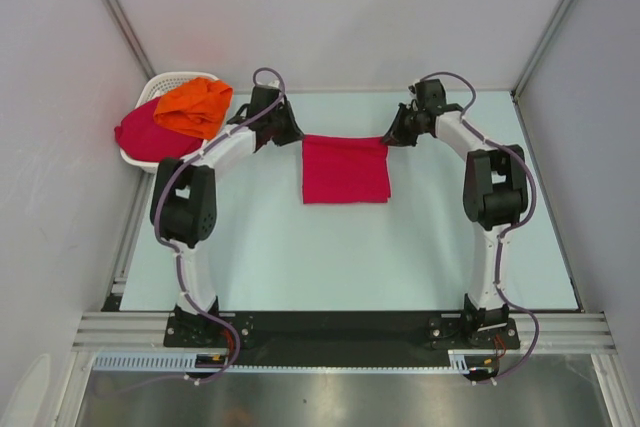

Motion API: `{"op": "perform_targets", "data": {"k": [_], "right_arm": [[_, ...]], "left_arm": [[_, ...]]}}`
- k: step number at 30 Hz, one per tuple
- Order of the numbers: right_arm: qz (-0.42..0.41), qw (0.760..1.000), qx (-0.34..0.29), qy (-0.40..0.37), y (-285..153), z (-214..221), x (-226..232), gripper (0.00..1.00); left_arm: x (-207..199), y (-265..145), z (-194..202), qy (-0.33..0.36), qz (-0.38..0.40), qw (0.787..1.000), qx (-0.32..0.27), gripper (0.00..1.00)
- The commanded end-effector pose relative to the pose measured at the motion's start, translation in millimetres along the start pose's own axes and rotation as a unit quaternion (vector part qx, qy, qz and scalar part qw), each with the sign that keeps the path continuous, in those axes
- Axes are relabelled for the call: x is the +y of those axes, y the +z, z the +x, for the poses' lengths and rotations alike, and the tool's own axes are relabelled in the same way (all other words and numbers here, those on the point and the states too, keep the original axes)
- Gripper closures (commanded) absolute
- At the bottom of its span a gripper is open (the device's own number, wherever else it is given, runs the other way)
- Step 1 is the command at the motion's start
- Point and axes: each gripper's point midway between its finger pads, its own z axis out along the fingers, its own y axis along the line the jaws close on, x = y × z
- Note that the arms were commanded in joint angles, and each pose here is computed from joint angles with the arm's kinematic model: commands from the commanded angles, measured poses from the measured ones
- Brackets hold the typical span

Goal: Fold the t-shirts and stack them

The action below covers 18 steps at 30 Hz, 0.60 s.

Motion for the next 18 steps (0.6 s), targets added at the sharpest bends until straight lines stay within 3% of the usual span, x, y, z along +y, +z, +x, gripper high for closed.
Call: {"op": "perform_targets", "data": {"k": [1, 13, 14, 15, 16, 17, 18], "right_arm": [[0.001, 1.0, -0.021, -0.01, 2, -21, -2, 1.0], [0.007, 1.0, -0.019, 0.009, 20, -28, -12, 1.0], [0.008, 1.0, -0.019, 0.01, 21, -30, -12, 0.89], [0.011, 1.0, -0.014, 0.012, 25, -28, -15, 0.78], [0.008, 1.0, -0.015, 0.009, 20, -34, -10, 0.65], [0.005, 1.0, -0.013, 0.006, 18, -35, -7, 0.42], [0.003, 1.0, -0.017, 0.001, 13, -39, -4, 0.34]], "left_arm": [[7, 8, -21, 0.018, -0.003, 1.0, -0.019, 1.0], [24, 34, -21, 0.023, -0.015, 1.0, 0.0, 1.0], [24, 36, -22, 0.024, -0.016, 1.0, 0.002, 0.96], [25, 37, -21, 0.026, -0.018, 0.999, 0.005, 0.65], [29, 37, -18, 0.029, -0.024, 0.999, 0.015, 0.43], [26, 35, -26, 0.035, -0.023, 0.999, 0.008, 0.31], [24, 32, -30, 0.042, -0.025, 0.999, 0.006, 0.18]]}}
